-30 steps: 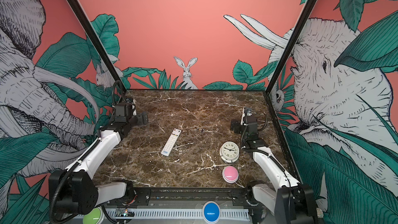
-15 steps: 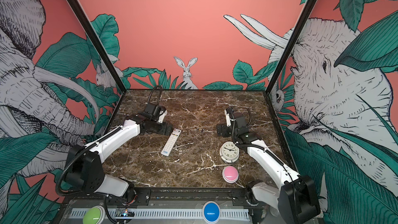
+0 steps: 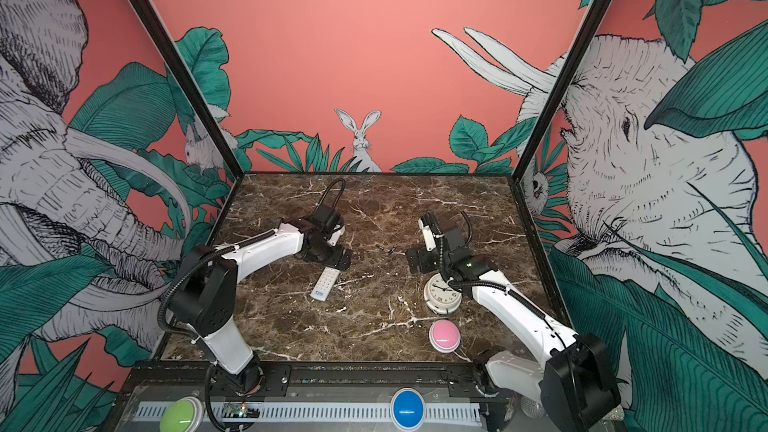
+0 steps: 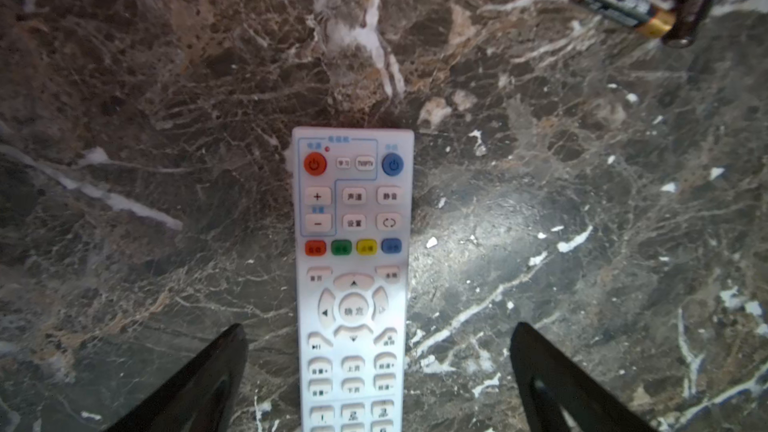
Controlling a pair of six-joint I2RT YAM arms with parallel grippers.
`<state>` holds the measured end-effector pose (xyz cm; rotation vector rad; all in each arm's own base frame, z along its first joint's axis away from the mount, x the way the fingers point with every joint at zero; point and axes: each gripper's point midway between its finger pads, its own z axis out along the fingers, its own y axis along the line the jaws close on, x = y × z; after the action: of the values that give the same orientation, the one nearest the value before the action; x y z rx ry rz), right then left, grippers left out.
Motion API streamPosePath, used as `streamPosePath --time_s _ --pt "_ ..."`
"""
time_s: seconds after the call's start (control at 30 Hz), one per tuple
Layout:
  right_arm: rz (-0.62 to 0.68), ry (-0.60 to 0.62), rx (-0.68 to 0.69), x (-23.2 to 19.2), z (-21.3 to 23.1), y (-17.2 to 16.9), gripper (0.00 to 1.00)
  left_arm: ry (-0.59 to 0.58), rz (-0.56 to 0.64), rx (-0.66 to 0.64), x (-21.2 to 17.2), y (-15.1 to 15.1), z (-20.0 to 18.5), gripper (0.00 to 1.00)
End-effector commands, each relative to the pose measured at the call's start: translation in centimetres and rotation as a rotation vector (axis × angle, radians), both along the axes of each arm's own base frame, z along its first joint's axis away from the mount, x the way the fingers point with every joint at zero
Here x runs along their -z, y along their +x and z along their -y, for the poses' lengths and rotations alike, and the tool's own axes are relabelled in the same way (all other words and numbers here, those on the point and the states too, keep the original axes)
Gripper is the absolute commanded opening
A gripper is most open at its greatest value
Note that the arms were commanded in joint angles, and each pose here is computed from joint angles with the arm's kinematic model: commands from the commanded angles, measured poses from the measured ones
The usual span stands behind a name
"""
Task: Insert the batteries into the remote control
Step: 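Reach the left gripper over the white remote while the right gripper nears the batteries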
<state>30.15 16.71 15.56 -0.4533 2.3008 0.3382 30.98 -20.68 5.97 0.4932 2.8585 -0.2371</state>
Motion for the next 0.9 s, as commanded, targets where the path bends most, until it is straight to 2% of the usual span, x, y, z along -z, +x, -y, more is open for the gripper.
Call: streamPosePath --time_s 0.0,0.47,0.7,0.87 --pt "-0.012 -0.023 -0.033 0.3 -0.2 -0.4 0.99 0.015 0.009 -0.015 -0.4 0.3 0.5 0.99" --pt "0.003 -0.03 -0.048 0.0 -0.3 -0.3 0.98 0.145 -0.003 -0.011 1.5 0.3 -0.3 0.96" --pt "0.011 -0.026 -0.054 -0.3 -0.3 -0.4 0.96 0.165 -0.007 -0.02 2.3 0.2 -0.6 0.94" --pt "0.014 -0.019 -0.05 -0.4 -0.3 -0.5 0.96 0.172 -0.002 -0.029 2.6 0.4 -0.7 0.89"
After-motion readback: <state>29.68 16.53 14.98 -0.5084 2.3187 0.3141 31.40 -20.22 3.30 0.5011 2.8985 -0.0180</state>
